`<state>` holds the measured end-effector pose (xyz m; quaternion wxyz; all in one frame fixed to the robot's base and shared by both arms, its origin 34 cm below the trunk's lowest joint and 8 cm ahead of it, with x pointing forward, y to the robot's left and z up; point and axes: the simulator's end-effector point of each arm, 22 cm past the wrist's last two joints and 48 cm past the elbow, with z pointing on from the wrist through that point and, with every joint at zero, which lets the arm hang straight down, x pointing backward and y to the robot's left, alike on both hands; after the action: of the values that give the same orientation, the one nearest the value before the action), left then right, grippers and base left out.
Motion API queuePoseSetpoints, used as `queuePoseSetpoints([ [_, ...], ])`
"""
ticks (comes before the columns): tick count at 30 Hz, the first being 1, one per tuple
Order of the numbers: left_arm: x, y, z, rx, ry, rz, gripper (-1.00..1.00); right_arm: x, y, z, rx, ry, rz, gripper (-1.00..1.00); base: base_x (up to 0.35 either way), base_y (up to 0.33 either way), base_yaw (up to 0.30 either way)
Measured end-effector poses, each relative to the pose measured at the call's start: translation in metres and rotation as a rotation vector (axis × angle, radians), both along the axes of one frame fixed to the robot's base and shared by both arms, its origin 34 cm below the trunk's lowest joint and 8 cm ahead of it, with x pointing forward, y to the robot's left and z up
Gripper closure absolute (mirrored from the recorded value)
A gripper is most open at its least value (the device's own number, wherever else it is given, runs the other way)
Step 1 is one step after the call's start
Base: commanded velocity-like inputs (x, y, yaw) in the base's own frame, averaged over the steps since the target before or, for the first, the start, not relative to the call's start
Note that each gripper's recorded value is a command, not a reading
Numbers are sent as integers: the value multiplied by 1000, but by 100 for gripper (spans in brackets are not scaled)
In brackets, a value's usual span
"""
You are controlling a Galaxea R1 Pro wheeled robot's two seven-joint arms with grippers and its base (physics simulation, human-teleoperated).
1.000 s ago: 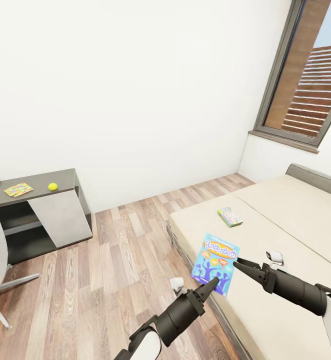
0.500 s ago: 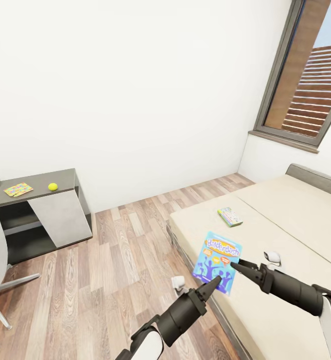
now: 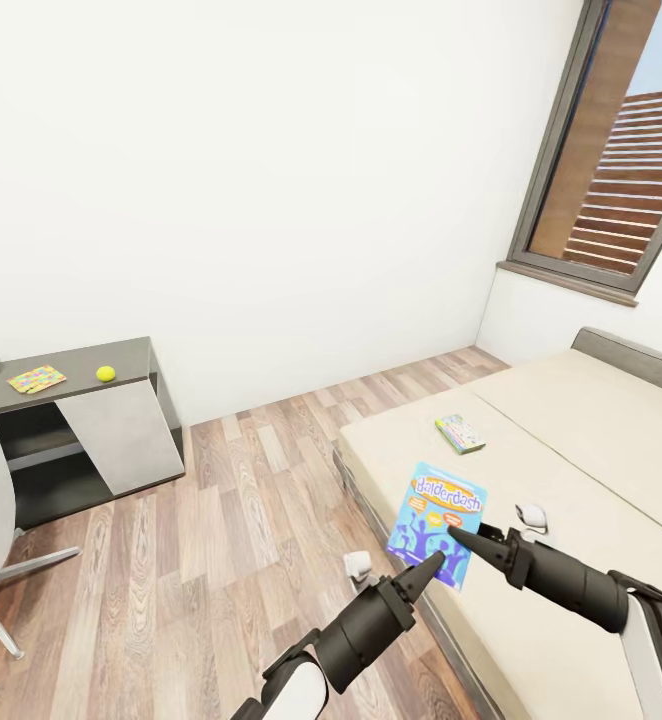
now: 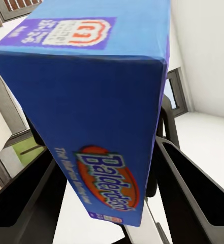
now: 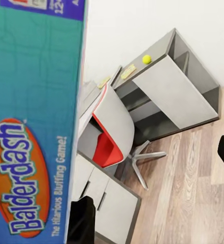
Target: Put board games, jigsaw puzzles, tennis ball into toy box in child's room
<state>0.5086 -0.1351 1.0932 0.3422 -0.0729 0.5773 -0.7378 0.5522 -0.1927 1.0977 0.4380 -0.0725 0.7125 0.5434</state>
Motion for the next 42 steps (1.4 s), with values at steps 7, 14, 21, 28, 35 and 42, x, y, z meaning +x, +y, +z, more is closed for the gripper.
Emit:
queuePoseSetpoints([
  [7,2,0,-4,18,13,8,100,0,3,-1,-1,1,3,-100,0,0,0],
  [14,6,0,-7,33,22,24,100,-1,4,-2,-1,2,6,-100,0,0,0],
  [21,7,1,-8,37,23,29,100,-1,5,-2,0,2,7,100,0,0,0],
  [28,7,1,-8,39,22,31,100,-1,4,-2,-8,-3,4,100,0,0,0],
  [35,7,1,-8,40,22,31,100,-1,4,-2,-8,-2,5,100,0,0,0],
  [42,7,1,-8,40,18,31,100,-1,4,-1,-7,-4,7,100,0,0,0],
])
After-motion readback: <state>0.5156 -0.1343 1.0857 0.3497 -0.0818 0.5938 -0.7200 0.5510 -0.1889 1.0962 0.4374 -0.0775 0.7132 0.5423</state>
